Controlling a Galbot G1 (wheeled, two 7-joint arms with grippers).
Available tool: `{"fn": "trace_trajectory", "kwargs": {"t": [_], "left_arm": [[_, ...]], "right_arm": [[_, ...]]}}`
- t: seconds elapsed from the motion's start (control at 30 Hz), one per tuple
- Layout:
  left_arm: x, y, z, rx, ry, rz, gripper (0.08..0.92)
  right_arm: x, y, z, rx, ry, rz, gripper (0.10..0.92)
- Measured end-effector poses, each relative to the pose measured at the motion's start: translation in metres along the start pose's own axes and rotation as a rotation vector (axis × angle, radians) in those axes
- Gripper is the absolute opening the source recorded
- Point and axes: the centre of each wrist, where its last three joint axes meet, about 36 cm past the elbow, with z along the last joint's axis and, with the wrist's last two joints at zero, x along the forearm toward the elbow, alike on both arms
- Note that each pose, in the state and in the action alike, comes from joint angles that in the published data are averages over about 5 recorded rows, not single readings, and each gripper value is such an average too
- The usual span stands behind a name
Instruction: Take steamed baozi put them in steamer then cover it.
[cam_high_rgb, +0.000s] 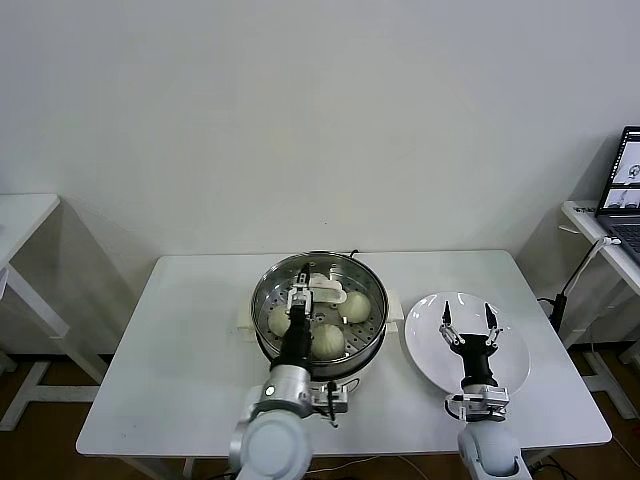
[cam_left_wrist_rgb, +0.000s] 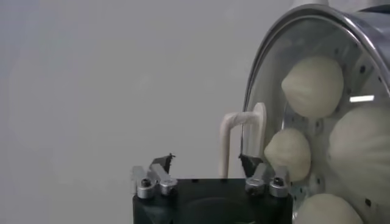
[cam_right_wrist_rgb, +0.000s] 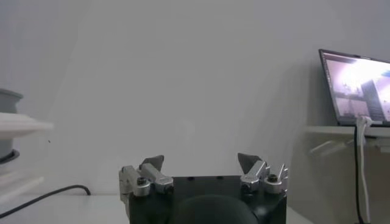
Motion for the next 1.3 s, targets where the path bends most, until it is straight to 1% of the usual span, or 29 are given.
{"fn": "trace_trajectory", "kwargs": {"t": [0.13, 0.23, 0.37, 0.5, 0.73, 0.9, 1.1, 1.3], "left_arm": [[0.013, 0.011, 0.021, 0.06, -0.002, -0.023, 0.823], [0.021, 0.018, 0.04, 0.144, -0.001, -0.044, 0.823], [0.025, 0.021, 0.072, 0.304, -0.004, -0.068, 0.823], [0.027, 0.016, 0.11, 0.487, -0.008, -0.077, 0.823], [0.022, -0.006, 0.173, 0.816, -0.022, -0.077, 0.823], [0.024, -0.031, 0.205, 0.99, -0.032, -0.075, 0.823], [0.028, -0.053, 0.227, 1.108, -0.036, -0.086, 0.823], [0.032, -0.065, 0.243, 1.16, -0.036, -0.106, 0.823]], "right_arm": [[0.002, -0.001, -0.004, -0.014, 0.016, -0.002, 0.823], [0.004, -0.002, -0.009, -0.032, 0.03, -0.003, 0.823], [0.007, -0.003, -0.014, -0.063, 0.046, -0.005, 0.823], [0.01, -0.003, -0.019, -0.089, 0.062, -0.011, 0.823], [0.014, -0.003, -0.024, -0.126, 0.091, -0.001, 0.823], [0.018, -0.004, -0.025, -0.139, 0.106, 0.007, 0.823], [0.021, -0.007, -0.028, -0.136, 0.123, 0.008, 0.823], [0.025, -0.008, -0.03, -0.136, 0.129, 0.006, 0.823]]}}
